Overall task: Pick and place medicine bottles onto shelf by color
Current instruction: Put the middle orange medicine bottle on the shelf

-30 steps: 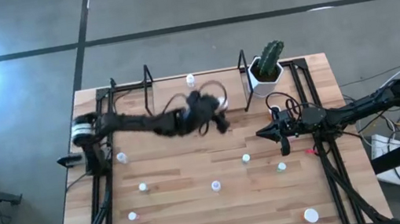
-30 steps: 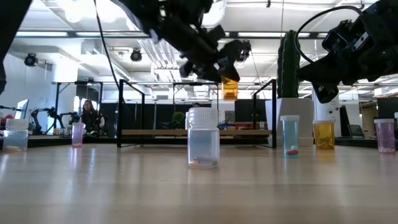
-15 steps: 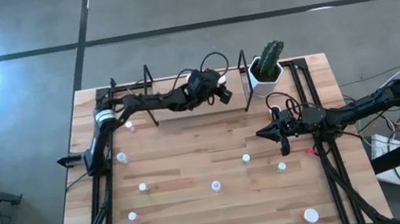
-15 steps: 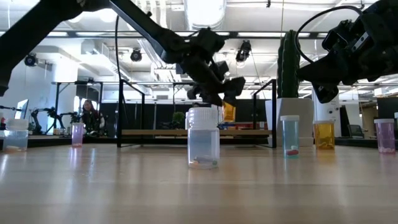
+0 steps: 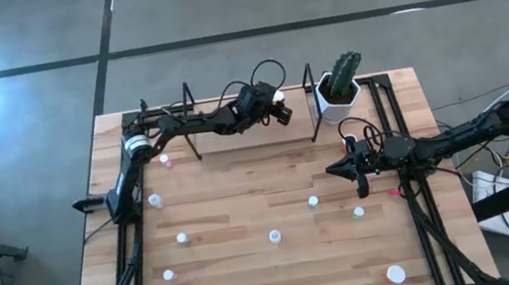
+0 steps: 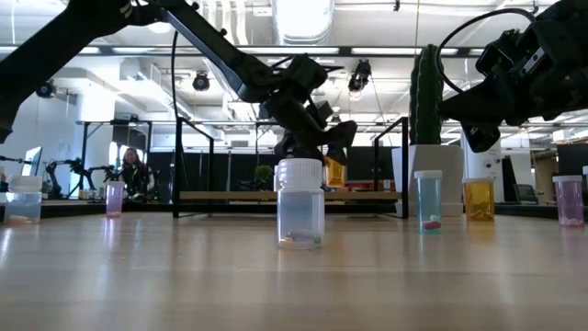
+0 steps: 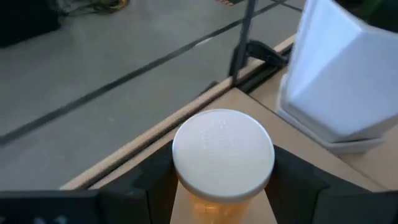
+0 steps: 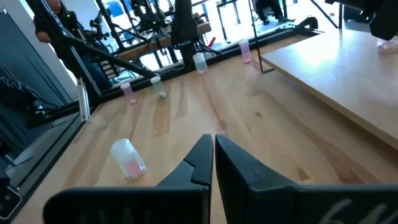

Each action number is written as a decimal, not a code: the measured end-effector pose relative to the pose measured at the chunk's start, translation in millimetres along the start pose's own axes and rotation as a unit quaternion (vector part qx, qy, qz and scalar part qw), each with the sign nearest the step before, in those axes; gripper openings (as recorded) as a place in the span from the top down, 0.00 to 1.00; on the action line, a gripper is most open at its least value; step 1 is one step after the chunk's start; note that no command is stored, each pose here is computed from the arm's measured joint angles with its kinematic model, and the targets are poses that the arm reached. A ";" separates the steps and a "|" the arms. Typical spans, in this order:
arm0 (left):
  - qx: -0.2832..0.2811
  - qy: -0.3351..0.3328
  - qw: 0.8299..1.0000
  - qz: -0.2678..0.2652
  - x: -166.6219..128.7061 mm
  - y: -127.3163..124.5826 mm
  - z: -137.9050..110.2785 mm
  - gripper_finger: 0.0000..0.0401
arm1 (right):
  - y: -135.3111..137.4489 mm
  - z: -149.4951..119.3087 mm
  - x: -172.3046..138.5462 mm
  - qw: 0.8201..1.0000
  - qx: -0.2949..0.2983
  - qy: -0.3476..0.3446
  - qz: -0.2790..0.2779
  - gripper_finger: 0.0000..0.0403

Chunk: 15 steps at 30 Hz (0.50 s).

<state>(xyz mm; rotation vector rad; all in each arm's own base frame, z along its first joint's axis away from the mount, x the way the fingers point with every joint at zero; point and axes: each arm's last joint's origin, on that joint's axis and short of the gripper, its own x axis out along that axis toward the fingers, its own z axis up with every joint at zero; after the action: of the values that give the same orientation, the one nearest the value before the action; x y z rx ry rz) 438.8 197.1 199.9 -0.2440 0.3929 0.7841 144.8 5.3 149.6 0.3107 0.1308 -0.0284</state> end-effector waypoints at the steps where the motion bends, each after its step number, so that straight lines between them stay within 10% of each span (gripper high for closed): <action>1: -0.005 0.000 1.000 -0.001 0.1 0.2 -0.5 0.54 | 0.0 0.0 0.0 1.000 0.000 0.000 0.000 0.98; 15: 0.013 0.011 1.000 0.020 5.5 2.6 -9.7 0.54 | 0.0 0.0 0.0 1.000 0.000 0.000 0.000 0.98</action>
<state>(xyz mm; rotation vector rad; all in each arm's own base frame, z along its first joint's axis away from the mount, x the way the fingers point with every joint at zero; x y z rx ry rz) 437.9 199.0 188.7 -0.2217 0.4286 0.8156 144.8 5.3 149.6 0.3110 0.1306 -0.0283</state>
